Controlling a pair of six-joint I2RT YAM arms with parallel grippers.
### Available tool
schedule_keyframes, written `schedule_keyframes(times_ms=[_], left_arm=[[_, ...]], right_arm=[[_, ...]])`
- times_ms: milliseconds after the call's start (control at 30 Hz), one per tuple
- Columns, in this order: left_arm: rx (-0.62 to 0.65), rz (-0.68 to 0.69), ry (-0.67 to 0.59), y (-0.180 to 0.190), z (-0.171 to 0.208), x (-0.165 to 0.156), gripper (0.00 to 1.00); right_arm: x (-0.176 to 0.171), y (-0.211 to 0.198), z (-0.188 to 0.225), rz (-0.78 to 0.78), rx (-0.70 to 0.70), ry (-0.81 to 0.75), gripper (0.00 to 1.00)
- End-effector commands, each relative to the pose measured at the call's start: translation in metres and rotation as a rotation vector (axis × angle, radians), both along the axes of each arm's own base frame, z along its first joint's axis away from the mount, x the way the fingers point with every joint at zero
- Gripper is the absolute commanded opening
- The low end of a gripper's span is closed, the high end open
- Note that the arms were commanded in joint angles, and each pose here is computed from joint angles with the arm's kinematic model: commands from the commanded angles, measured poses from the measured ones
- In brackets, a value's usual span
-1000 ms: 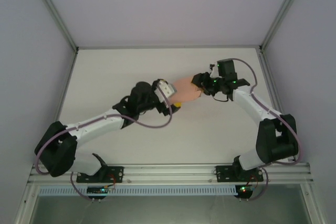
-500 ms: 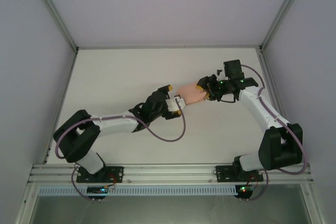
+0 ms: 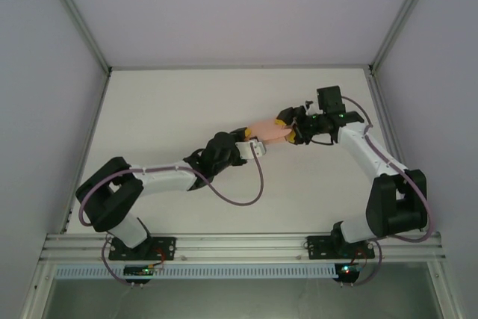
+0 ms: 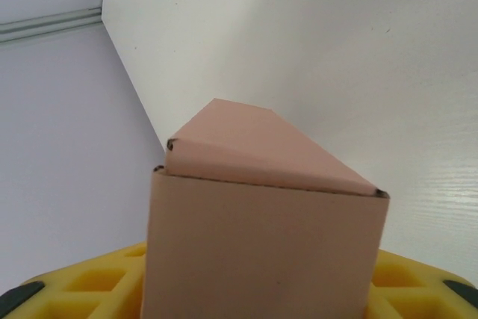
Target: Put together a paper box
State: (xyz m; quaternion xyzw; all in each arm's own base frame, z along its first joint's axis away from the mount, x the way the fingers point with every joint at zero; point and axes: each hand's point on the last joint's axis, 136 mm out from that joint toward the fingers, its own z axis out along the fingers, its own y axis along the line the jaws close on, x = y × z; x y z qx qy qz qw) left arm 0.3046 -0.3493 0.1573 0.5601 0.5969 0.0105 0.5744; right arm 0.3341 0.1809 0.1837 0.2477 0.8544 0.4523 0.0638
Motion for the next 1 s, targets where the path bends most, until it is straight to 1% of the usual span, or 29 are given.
schedule_keyframes(times_ms=[0,67,100,133,167,200,233,300,333,367,400,467,500,533,600,633,700,833,933,967], left_arm=[[-0.076,-0.005,-0.057,-0.001,0.034,0.000,0.39],[-0.054,-0.008,-0.037,0.001,0.031,-0.003,0.35],[-0.041,-0.001,-0.021,0.003,0.028,-0.003,0.34],[-0.027,0.005,0.005,0.006,0.026,-0.005,0.34],[-0.006,0.003,0.033,0.008,0.021,-0.007,0.33],[0.015,0.002,0.059,0.010,0.016,-0.010,0.33],[0.050,-0.005,0.095,0.014,0.010,-0.014,0.32],[0.105,-0.014,0.180,0.022,0.000,-0.020,0.32],[0.144,-0.028,0.248,0.028,-0.007,-0.024,0.30],[0.158,-0.016,0.296,0.034,-0.008,-0.023,0.30],[0.168,-0.004,0.353,0.041,-0.009,-0.022,0.30],[0.218,-0.081,0.531,0.052,-0.015,-0.040,0.35],[0.266,-0.136,0.614,0.058,-0.021,-0.053,0.36],[0.317,-0.166,0.671,0.064,-0.025,-0.061,0.36],[0.390,-0.162,0.727,0.072,-0.032,-0.065,0.33],[0.414,-0.165,0.753,0.074,-0.035,-0.066,0.33],[0.457,-0.172,0.807,0.079,-0.041,-0.069,0.33],[0.501,-0.189,0.888,0.079,-0.052,-0.071,0.34],[0.511,-0.220,0.939,0.074,-0.058,-0.074,0.37],[0.520,-0.224,0.954,0.073,-0.061,-0.074,0.38]], right_arm=[[-0.001,-0.001,-0.005,0.025,0.011,-0.003,0.63],[0.008,-0.006,-0.002,0.007,0.010,-0.056,0.69],[0.013,-0.009,0.001,-0.004,0.006,-0.089,0.70],[0.019,-0.015,0.005,-0.021,-0.006,-0.136,0.73],[0.025,-0.021,0.011,-0.029,-0.026,-0.199,0.79],[0.030,-0.027,0.017,-0.038,-0.063,-0.262,0.93],[0.035,-0.037,0.026,-0.045,-0.125,-0.343,0.99],[0.040,-0.053,0.043,-0.027,-0.276,-0.526,0.99],[0.043,-0.065,0.055,-0.014,-0.395,-0.651,0.99],[0.045,-0.073,0.066,-0.004,-0.486,-0.763,0.99],[0.043,-0.076,0.071,0.011,-0.546,-0.839,0.99],[0.032,-0.074,0.074,0.081,-0.590,-0.987,0.99],[0.028,-0.074,0.077,0.087,-0.590,-1.050,0.99],[0.023,-0.071,0.083,0.109,-0.585,-1.116,0.99],[0.012,-0.064,0.086,0.185,-0.583,-1.173,0.99],[0.006,-0.061,0.088,0.244,-0.610,-1.205,0.99],[-0.008,-0.046,0.085,0.368,-0.610,-1.240,0.99],[-0.017,-0.034,0.066,0.473,-0.639,-1.195,0.99],[-0.026,-0.025,0.049,0.556,-0.612,-1.149,0.99],[-0.029,-0.021,0.043,0.588,-0.597,-1.136,0.97]])
